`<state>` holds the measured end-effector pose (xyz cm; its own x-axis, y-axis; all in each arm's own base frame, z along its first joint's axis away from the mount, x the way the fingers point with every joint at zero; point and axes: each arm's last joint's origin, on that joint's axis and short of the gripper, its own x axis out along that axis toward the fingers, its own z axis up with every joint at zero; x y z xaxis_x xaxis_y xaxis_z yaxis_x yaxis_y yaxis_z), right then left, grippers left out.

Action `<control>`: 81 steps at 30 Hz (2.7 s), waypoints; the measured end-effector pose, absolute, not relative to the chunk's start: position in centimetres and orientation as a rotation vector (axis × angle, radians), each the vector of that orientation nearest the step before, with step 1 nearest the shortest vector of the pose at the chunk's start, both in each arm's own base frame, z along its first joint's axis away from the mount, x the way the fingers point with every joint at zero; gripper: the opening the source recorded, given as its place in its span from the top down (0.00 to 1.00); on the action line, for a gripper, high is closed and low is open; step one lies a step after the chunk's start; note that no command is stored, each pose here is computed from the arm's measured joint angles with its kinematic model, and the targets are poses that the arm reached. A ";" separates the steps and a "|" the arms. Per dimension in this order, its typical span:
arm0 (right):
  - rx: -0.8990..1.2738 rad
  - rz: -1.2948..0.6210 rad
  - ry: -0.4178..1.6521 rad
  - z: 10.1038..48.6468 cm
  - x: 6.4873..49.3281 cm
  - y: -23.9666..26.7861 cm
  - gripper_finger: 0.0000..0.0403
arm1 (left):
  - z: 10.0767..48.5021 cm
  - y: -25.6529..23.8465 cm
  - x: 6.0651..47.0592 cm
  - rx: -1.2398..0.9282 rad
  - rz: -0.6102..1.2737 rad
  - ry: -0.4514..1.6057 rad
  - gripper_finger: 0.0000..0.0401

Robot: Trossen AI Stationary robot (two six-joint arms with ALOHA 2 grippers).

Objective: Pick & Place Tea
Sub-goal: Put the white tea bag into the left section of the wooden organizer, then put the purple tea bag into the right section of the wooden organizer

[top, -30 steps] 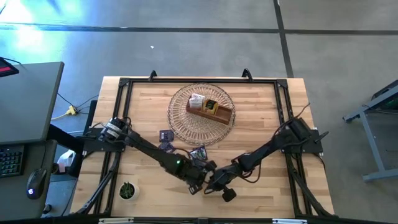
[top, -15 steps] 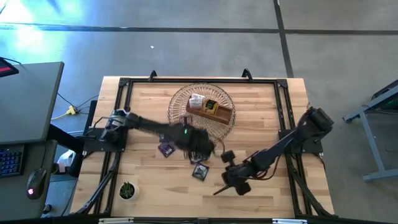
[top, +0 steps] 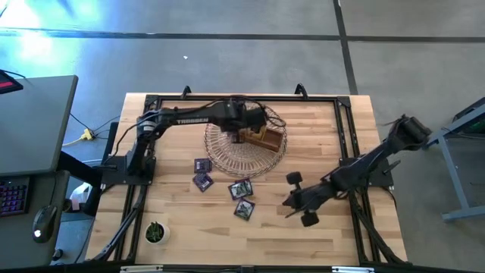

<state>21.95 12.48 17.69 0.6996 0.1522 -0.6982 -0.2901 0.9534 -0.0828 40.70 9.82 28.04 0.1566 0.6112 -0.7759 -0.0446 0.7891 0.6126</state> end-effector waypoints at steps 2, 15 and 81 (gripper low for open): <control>-0.128 0.219 0.697 16.9 20.8 11.4 1.00 | 27.9 10.2 40.7 0.544 0.488 1.353 1.00; 0.111 0.156 0.338 15.7 15.9 7.6 1.00 | 25.0 10.4 40.3 0.699 0.429 1.455 1.00; -0.245 -0.106 0.037 18.2 16.6 5.4 0.99 | 26.4 1.1 30.7 -0.032 0.966 1.313 0.59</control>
<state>16.55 5.40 18.24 0.9938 -0.1090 -0.0240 0.0999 0.9647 -0.2436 30.73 1.08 26.39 -0.0593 0.5747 -0.8162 -0.6080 0.6277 0.4862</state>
